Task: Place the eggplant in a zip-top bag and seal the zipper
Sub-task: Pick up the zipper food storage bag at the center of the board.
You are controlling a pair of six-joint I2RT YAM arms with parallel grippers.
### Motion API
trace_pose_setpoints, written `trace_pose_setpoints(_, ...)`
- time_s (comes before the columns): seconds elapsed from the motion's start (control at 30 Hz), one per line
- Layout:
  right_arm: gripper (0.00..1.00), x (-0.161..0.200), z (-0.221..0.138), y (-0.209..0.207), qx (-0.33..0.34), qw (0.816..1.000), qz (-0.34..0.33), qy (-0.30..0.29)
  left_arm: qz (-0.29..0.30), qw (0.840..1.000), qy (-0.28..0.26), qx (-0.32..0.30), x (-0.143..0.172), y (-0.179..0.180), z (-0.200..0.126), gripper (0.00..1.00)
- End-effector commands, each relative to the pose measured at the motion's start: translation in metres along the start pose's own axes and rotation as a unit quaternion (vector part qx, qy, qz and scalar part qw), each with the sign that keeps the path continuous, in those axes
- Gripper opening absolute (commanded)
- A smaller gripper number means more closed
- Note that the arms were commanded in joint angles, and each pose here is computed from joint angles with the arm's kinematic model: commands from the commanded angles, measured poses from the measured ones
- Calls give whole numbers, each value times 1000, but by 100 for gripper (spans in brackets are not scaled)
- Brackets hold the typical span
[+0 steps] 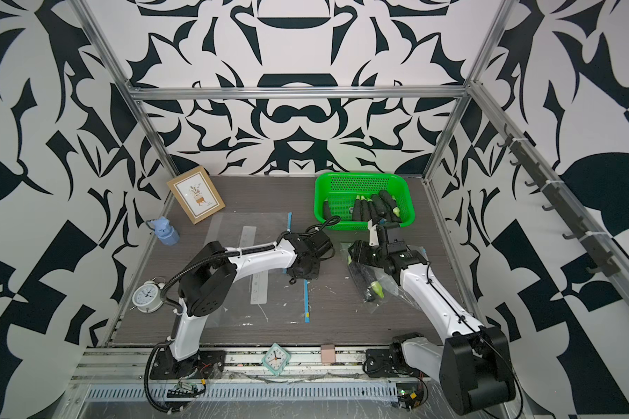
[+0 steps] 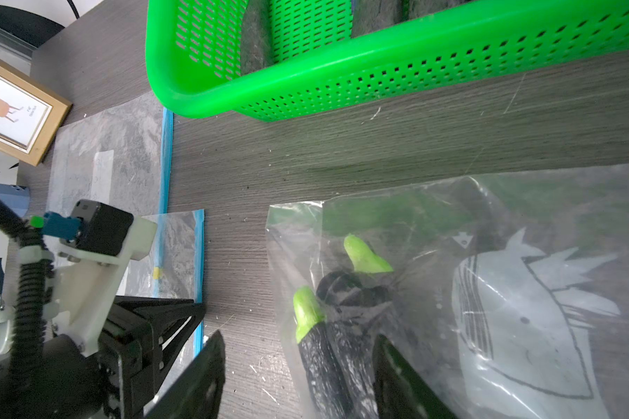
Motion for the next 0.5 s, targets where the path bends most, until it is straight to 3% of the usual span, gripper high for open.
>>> trace_pose_setpoints(0.0,65,-2,0,3,-6,1000,-9,-11,-3,1000,14,-10,3,4,5,18)
trace_pose_setpoints(0.2,65,-3,-1,3,-6,1000,-9,-12,-3,1000,14,-10,4,4,6,12)
trace_pose_setpoints(0.37,65,-5,-5,5,-5,1000,-12,-16,-6,1000,4,-6,0,5,-4,0)
trace_pose_setpoints(0.47,65,-5,-5,7,-8,1000,-13,-15,-7,1000,-5,0,-2,5,-13,0)
Point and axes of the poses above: each gripper's point midway between its finger pads, its own z axis out along the fingers, its own y axis along the line the jaws close on, x = y × z, the point moved 3 cm from there along -z, back along the fingers, and after that the axes turned 7 degrees about z, right-handed, at the moved point
